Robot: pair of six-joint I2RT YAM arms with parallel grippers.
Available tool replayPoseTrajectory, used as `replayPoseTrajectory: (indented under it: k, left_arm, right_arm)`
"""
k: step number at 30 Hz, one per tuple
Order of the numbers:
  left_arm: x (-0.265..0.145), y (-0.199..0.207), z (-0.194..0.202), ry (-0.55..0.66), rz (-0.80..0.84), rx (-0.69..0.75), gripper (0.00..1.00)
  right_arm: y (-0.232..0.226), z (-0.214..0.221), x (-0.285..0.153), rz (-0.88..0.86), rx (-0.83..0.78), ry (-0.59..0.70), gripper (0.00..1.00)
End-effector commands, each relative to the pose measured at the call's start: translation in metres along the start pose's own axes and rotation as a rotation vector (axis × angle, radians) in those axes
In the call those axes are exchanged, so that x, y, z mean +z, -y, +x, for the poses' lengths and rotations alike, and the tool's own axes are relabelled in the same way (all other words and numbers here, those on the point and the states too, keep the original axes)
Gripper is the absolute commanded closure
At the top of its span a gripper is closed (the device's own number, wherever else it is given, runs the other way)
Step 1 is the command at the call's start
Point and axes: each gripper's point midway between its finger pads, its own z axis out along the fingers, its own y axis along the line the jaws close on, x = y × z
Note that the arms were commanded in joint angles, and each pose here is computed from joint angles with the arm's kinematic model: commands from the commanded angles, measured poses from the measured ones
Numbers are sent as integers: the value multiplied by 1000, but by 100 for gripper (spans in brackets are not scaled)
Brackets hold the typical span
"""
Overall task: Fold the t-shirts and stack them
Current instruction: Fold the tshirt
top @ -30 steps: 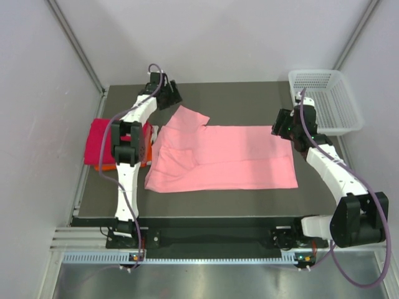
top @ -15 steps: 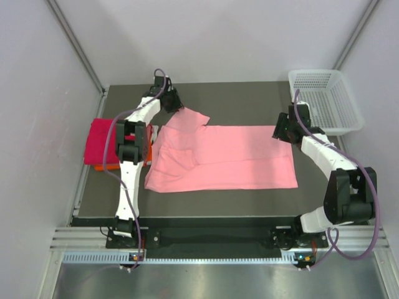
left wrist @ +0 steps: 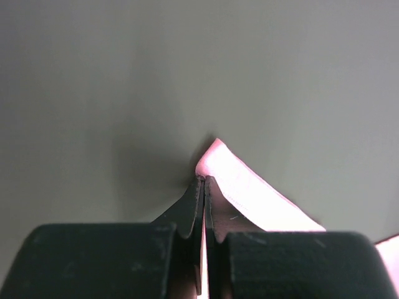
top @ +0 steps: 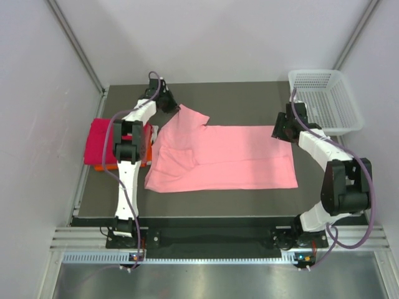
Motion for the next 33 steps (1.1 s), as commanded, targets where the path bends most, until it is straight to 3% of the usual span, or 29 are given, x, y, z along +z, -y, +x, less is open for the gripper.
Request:
replayPoseTrajectory:
  k: [1, 9, 33]
  left_arm:
    - [-24, -13, -41, 89, 6, -46, 100]
    - [-26, -36, -49, 106, -30, -66, 100]
    - [-34, -52, -52, 117, -63, -59, 100]
  right_arm:
    - [-3, -29, 1, 8, 8, 62, 51]
    - [0, -41, 26, 89, -3, 46, 49]
    - [21, -56, 112, 217, 21, -59, 46]
